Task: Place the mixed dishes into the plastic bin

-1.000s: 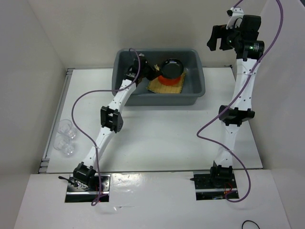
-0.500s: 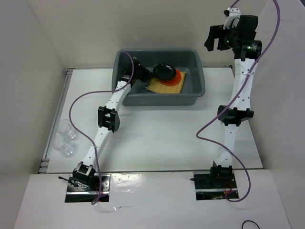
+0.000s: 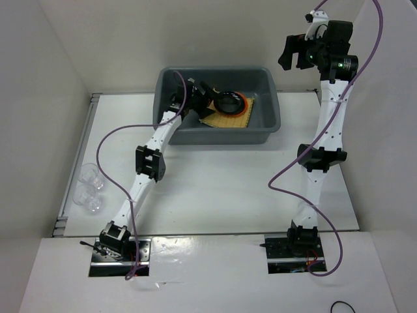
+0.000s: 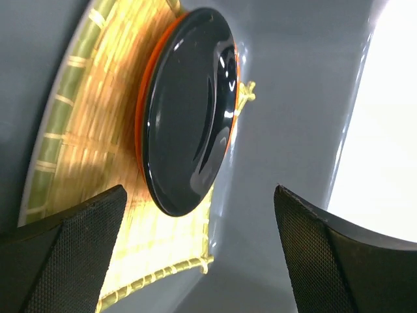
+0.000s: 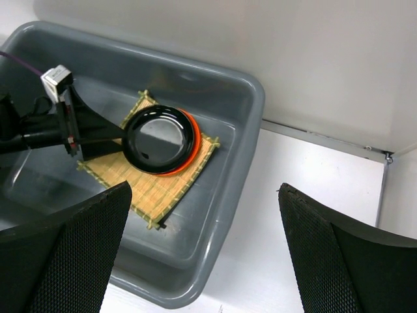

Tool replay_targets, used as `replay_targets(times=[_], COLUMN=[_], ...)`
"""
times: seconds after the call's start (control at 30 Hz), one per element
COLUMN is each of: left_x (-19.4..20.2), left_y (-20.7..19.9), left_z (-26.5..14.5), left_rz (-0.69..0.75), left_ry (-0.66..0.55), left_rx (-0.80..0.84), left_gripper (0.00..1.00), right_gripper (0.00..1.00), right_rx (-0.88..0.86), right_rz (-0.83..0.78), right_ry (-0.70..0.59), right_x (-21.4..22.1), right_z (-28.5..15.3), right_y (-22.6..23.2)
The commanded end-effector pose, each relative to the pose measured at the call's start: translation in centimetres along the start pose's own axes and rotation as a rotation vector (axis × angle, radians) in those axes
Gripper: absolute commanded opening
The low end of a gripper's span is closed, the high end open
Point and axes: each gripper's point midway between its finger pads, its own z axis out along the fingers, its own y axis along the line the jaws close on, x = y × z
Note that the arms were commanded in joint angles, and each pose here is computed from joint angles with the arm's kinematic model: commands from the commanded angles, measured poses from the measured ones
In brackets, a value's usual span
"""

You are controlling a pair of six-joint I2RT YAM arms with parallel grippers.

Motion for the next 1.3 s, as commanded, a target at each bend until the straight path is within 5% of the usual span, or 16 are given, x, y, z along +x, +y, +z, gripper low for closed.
replay_targets(times=[0.0,0.2,0.3,0.33,0.4,0.57,0.7,0.8,0.83,0.87,0.97,1.27], left_x=[0.3,-0.8,-2.2,-4.6,-3.9,-8.1,-7.8,-8.7,-6.6,-6.3,-4.9,-3.5], left_y=[-4.0,-4.0,-9.9,-10.3,-12.5,-10.5,-3.6,0.1,5.9,5.5,11.7,19.8], left_z=[-1.4,-6.4,-14.0,-16.4,-22.2,-33.4,-42.8,-49.5,-49.8,-50.7,-52.3,-52.3], left_rz=[0.082,0.169,0.455,0.547,0.73,0.567,0.325,0.213,0.163,0.144,0.061,-0.002], left_ry=[0.02,0.038,-0.117,-0.279,-0.402,-0.58,-0.664,-0.747,-0.643,-0.668,-0.554,-0.413], left_rx=[0.094,-0.087,-0.233,-0.37,-0.573,-0.852,-1.117,-1.066,-1.136,-1.041,-1.121,-1.178], left_gripper=[1.0,1.0,1.0,1.0,1.0,1.0,1.0,1.0,1.0,1.0,1.0,1.0], right_gripper=[0.98,0.98,0.98,0.98,0.98,0.98,0.98,0.98,0.98,0.98,0.98,0.98], right_rx=[-0.045,-0.106,-0.149,-0.159,-0.181,-0.252,-0.31,-0.338,-0.338,-0.343,-0.347,-0.357], right_rz=[-0.017,-0.007,-0.01,-0.001,-0.001,0.011,0.012,0.0,-0.009,-0.015,-0.028,-0.055], right_ry=[-0.021,-0.028,-0.031,-0.032,-0.024,0.003,0.015,0.034,0.032,0.035,0.046,0.059], right_x=[-0.9,-1.0,-1.1,-1.1,-0.8,0.0,0.4,0.9,0.9,0.9,1.2,1.3], right_z=[-0.9,-1.0,-0.9,-0.9,-0.4,0.6,1.2,1.7,1.7,1.8,2.0,1.8], right_y=[1.5,2.6,3.7,3.9,4.6,6.8,9.1,10.5,10.5,11.1,12.0,13.4])
